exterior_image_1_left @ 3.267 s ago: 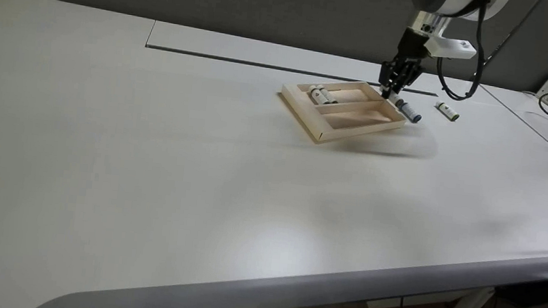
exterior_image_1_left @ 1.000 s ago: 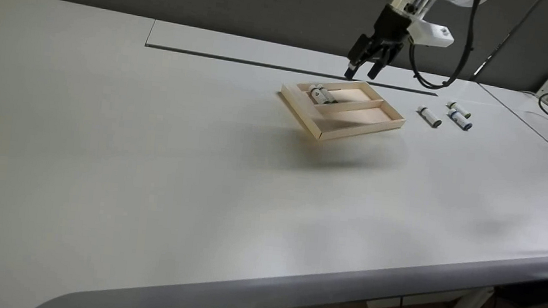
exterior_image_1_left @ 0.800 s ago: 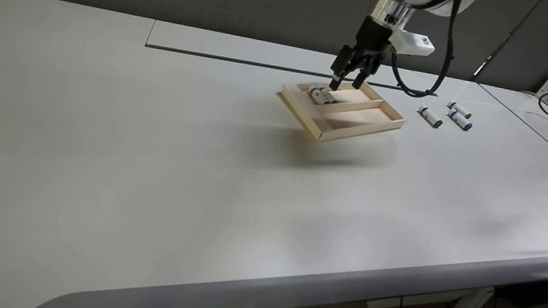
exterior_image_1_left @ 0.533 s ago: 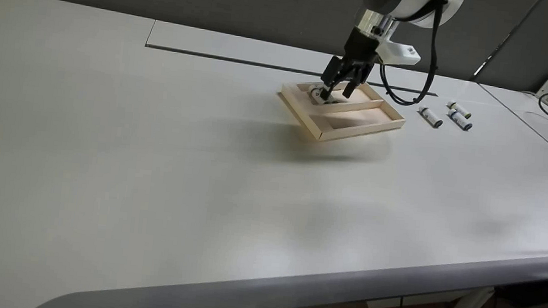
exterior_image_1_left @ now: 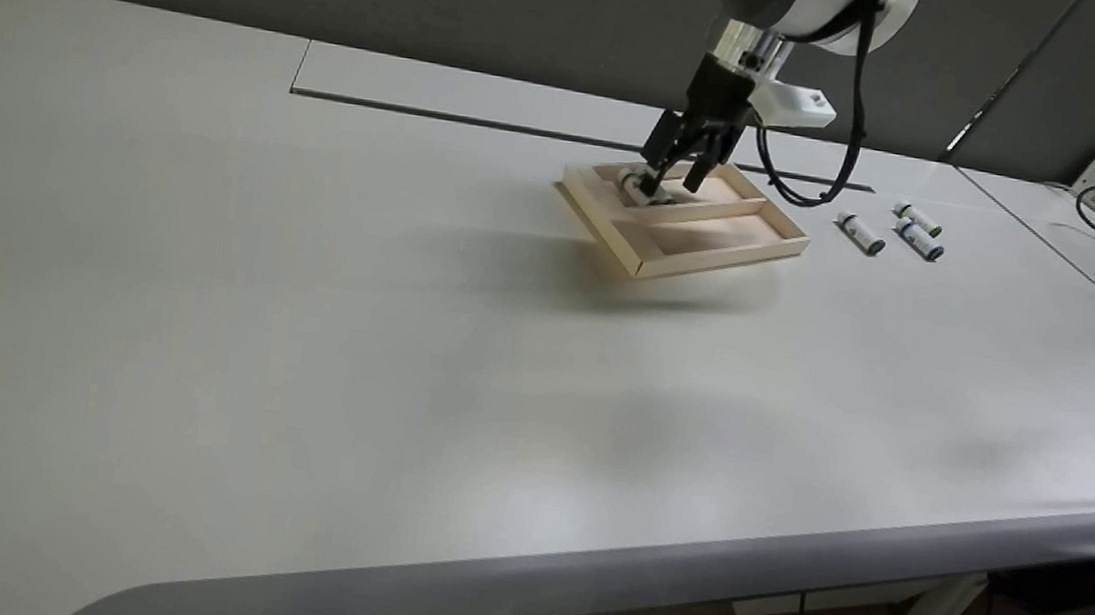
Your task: Remove the objects from the tray
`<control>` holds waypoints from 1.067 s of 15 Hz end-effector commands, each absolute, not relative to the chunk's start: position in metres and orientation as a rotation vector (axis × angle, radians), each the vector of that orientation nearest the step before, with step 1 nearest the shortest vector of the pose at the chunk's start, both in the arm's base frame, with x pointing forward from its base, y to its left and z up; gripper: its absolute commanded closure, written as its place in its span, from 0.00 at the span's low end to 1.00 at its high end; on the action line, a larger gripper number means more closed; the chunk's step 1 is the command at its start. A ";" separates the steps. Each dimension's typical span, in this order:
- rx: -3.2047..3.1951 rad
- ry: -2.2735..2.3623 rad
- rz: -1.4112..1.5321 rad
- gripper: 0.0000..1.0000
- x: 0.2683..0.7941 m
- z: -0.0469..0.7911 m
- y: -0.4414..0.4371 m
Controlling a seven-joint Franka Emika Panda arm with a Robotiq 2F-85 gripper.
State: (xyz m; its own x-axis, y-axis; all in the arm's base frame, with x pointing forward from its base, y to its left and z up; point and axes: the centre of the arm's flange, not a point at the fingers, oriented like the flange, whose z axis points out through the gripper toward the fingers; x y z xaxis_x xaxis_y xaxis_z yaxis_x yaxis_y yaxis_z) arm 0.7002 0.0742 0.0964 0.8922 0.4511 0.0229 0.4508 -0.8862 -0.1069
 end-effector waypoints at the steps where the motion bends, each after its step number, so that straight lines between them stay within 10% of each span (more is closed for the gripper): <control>1: -2.950 -0.707 -0.005 0.00 0.710 0.103 0.068; 12: -2.973 -0.676 0.017 0.00 0.713 0.090 0.053; 13: -2.978 -0.679 0.020 0.25 0.713 0.088 0.053; 16: -2.983 -0.680 0.028 0.40 0.712 0.085 0.052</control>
